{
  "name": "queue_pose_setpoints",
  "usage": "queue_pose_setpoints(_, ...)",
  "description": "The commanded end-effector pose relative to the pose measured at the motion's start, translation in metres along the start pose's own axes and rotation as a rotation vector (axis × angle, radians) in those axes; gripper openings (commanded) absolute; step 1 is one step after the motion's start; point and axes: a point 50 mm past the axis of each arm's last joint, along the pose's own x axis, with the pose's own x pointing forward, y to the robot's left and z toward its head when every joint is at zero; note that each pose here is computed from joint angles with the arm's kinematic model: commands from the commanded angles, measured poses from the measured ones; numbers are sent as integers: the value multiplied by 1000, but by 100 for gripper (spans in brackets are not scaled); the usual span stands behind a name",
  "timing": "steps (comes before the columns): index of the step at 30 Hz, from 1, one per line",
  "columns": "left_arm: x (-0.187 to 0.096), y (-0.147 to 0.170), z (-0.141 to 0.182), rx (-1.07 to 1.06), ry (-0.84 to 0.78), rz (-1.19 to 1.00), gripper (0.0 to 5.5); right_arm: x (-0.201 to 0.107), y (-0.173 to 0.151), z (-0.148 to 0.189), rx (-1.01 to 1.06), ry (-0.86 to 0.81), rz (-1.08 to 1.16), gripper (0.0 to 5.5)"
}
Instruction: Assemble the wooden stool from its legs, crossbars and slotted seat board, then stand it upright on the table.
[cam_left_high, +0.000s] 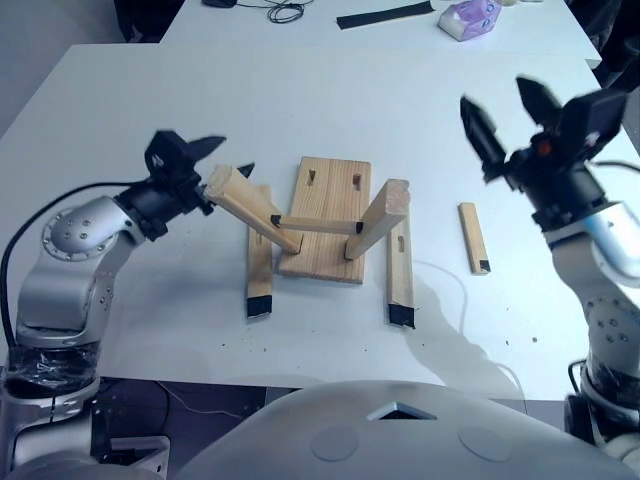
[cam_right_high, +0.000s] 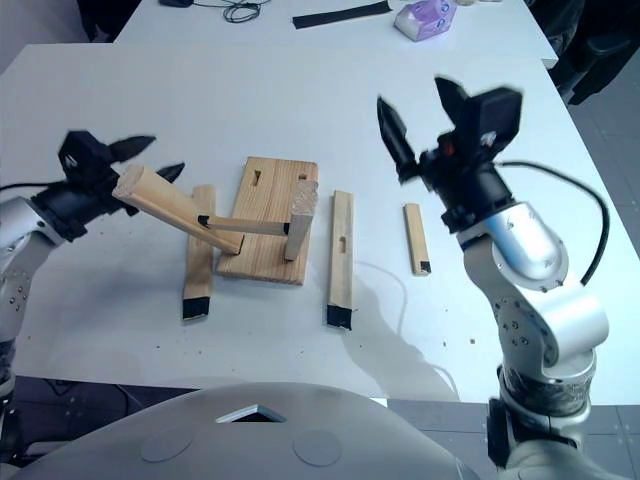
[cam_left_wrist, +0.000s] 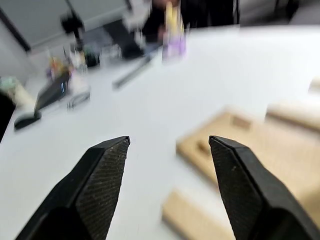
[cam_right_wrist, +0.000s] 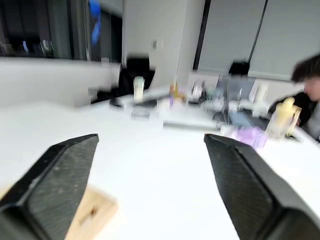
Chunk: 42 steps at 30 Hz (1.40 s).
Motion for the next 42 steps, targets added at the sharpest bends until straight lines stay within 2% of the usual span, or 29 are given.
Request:
queue_pose_setpoints(1,13,-26,-23,-25,13,-65,294,9,22,-33,21,83,87,399)
queue_pose_setpoints(5,18,-46,-32,-53,18,-130,294,9,40,-62,27,175,154,399)
queue_pose_setpoints(12,10,-50,-56,-13,107,-139,294,-6,53,-105,0,347,197,399)
queue_pose_setpoints(22,-10,-78,-91,56,239,-278,294,-20,39,-124,-89,429,128,399)
queue_pose_setpoints(29,-19,-62,-107,128,293,-262,294,-28,24,-126,-168,454,89,399)
queue_pose_setpoints(42,-23,-41,-123,131,342,-207,294,-39,-7,-131,-295,512,14,399)
